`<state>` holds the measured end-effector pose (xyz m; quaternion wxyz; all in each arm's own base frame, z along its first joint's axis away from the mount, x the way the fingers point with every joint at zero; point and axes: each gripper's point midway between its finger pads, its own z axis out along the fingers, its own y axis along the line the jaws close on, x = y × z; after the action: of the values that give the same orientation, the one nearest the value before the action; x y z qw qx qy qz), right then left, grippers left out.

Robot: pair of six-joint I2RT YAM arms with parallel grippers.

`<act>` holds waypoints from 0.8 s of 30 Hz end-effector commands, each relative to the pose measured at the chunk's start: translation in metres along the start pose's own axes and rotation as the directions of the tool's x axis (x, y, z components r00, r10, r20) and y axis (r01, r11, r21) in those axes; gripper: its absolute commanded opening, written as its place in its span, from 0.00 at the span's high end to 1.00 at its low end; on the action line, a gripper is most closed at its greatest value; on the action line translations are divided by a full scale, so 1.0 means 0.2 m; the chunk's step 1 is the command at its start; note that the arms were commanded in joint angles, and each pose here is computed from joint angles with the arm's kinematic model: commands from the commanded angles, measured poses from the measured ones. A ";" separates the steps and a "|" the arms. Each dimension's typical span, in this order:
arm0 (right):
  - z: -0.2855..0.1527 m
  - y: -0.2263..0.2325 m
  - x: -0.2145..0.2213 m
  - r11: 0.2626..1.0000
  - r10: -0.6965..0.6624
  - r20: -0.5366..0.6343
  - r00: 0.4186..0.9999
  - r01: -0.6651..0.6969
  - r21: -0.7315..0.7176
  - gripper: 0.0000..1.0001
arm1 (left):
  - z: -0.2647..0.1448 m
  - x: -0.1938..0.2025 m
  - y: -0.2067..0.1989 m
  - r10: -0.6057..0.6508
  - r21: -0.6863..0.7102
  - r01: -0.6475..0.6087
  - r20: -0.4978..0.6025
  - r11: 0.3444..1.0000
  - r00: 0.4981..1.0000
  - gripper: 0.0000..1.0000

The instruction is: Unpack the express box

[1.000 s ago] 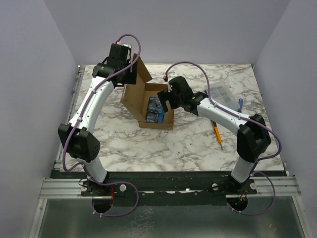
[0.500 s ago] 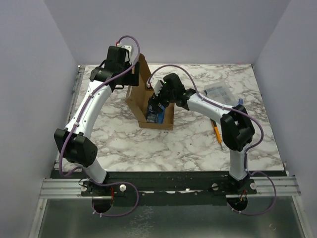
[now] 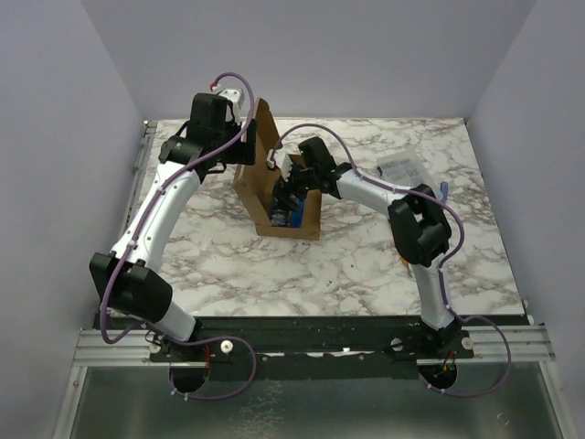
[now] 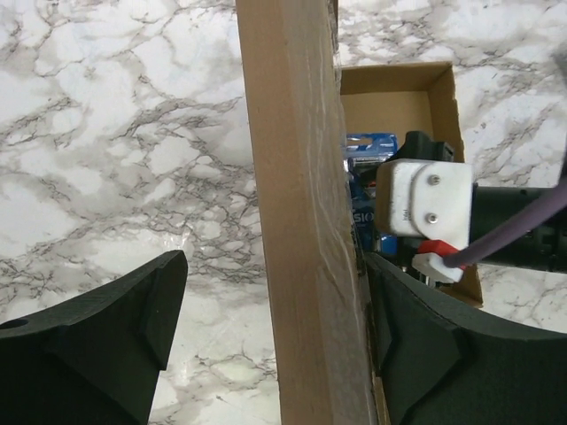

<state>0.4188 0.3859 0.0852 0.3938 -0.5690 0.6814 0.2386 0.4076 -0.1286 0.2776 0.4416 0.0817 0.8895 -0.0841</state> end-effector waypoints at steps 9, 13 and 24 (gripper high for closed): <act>0.11 -0.01 0.13 1.000 -0.008 -0.036 0.999 0.008 -0.013 0.19 | -0.22 -0.13 -0.10 -0.043 0.117 0.026 0.150 0.993 0.988 0.16; 0.13 -0.03 0.20 1.000 0.011 -0.075 0.997 -0.010 0.015 0.22 | -0.25 -0.14 -0.11 -0.051 0.125 0.031 0.164 0.992 0.985 0.16; 0.09 -0.08 0.16 0.990 0.108 -0.082 0.991 -0.099 0.100 0.55 | -0.28 -0.15 -0.12 -0.065 0.137 0.041 0.175 0.990 0.982 0.16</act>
<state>0.4274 0.3767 0.0437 0.3665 -0.5523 0.7188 0.2094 0.3819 -0.1372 0.3244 0.4981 0.0773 0.8517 -0.1435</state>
